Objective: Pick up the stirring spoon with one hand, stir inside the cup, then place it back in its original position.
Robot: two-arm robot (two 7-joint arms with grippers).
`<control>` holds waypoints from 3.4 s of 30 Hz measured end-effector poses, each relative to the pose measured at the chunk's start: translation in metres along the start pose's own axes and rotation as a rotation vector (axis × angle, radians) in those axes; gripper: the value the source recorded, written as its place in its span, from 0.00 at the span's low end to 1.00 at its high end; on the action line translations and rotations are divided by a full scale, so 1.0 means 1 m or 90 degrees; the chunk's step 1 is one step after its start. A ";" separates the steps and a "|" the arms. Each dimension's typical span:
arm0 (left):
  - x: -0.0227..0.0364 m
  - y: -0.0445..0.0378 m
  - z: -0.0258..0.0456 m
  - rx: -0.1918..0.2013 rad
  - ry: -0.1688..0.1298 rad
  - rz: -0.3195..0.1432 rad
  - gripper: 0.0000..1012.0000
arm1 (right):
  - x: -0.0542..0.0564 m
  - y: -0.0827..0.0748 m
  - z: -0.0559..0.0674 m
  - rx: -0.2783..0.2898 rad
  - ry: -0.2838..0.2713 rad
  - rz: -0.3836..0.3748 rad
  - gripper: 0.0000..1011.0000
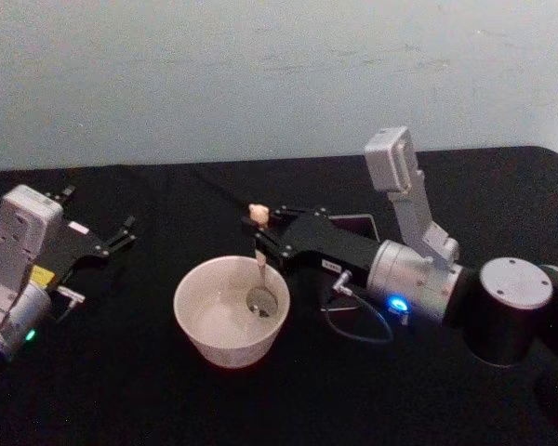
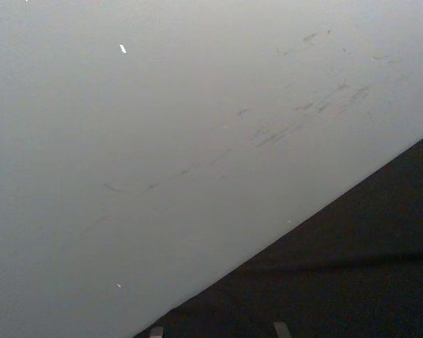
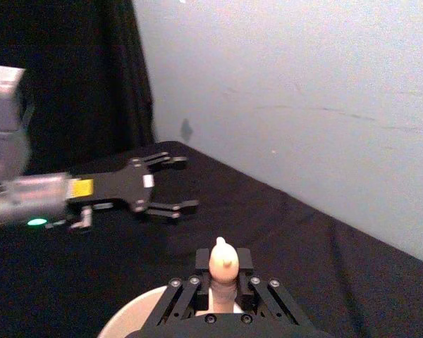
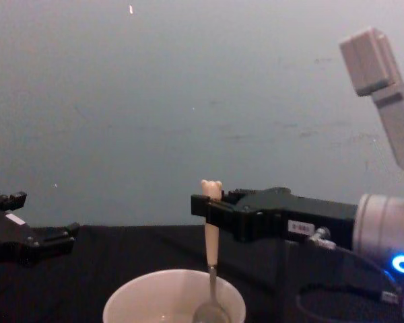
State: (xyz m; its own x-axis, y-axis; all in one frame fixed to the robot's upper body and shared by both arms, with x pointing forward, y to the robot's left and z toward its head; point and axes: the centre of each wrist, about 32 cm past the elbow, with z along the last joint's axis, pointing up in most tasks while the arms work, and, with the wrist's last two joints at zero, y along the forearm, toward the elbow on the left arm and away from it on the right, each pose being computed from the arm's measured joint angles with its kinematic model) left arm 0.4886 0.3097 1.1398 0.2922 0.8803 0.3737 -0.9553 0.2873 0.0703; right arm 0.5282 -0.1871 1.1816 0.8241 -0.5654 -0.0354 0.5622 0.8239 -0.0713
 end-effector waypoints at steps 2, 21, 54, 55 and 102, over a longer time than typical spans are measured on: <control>0.0000 0.0000 0.0000 0.000 0.000 0.000 0.99 | -0.003 -0.007 0.000 -0.001 -0.001 0.015 0.22; 0.0000 0.0000 0.0000 0.000 0.000 0.000 0.99 | -0.032 -0.004 0.003 0.003 0.004 0.088 0.22; 0.0000 0.0000 0.0000 0.000 0.000 0.000 0.99 | -0.002 0.014 0.013 0.004 0.013 -0.002 0.22; 0.0000 0.0000 0.0000 0.000 0.000 0.000 0.99 | -0.003 0.012 0.013 0.004 0.013 0.001 0.22; 0.0000 0.0000 0.0000 0.000 0.000 0.000 0.99 | -0.009 0.036 0.016 -0.013 0.015 -0.010 0.22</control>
State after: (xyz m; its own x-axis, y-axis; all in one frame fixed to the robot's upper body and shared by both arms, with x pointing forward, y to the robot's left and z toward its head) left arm 0.4886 0.3097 1.1398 0.2923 0.8803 0.3737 -0.9552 0.2873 0.0703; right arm 0.5422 -0.1515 1.1949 0.8127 -0.5798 -0.0580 0.5739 0.8137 -0.0921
